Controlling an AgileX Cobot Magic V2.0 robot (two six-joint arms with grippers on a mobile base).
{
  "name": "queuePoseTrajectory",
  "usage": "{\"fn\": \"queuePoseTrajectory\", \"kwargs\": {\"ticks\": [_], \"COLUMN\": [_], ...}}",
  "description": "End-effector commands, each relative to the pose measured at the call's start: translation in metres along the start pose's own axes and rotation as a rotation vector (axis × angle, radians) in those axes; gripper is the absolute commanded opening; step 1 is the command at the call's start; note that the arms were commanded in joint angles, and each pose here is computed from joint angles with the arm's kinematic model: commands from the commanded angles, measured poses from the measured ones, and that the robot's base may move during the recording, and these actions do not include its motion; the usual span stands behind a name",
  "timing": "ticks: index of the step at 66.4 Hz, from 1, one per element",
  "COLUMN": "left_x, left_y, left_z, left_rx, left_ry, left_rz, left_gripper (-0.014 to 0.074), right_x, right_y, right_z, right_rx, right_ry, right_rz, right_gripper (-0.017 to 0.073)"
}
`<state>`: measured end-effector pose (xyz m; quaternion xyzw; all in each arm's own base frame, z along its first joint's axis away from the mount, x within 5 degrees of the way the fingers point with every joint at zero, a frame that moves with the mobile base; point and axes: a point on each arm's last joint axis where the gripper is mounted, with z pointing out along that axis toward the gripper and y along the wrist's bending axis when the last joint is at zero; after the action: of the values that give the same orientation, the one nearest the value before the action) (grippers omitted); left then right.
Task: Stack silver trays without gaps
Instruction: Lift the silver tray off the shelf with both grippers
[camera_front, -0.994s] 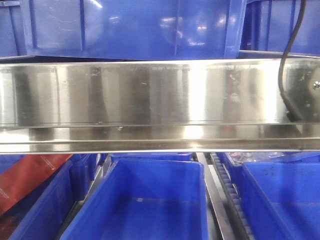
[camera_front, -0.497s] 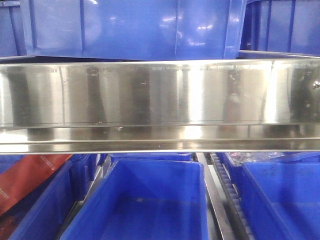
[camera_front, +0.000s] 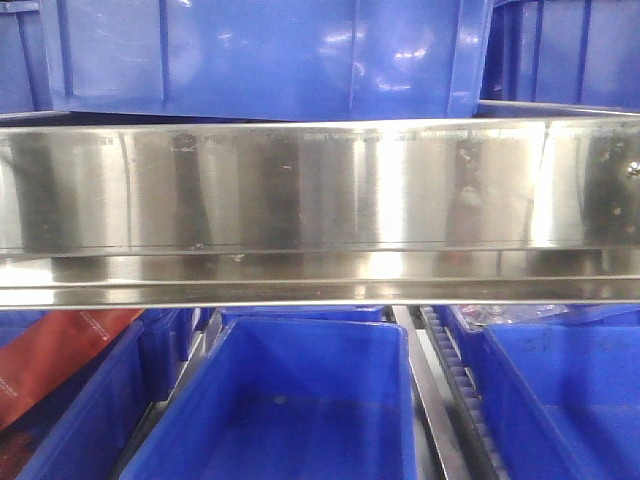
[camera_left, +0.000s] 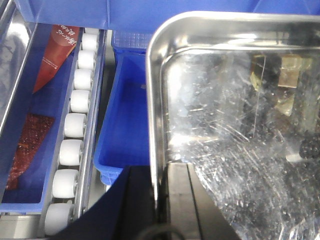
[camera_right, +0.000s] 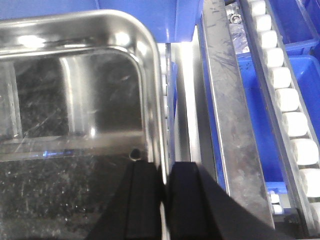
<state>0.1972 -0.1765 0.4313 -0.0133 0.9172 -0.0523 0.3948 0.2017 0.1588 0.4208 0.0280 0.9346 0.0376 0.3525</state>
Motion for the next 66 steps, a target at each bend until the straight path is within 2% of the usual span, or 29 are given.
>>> {"fn": "queuePoseTrajectory", "kwargs": {"ticks": [1,66], "left_x": [-0.0006,-0.0037], "left_y": [-0.0120,-0.0104], "left_z": [-0.0009,-0.0009], "left_rx": [0.087,0.069], "left_ry": [-0.038,-0.073], "left_rz": [0.018,0.033], "left_gripper": [-0.0017,-0.0017], "right_x": [-0.0041,-0.0044], "right_y": [0.0090,0.0095], "right_z": [-0.0029,-0.0030], "right_rx": [-0.094,-0.099], "right_ry": [-0.057,-0.061], "right_rz": [0.001,0.001], "right_gripper": [-0.0015,-0.0015]}}
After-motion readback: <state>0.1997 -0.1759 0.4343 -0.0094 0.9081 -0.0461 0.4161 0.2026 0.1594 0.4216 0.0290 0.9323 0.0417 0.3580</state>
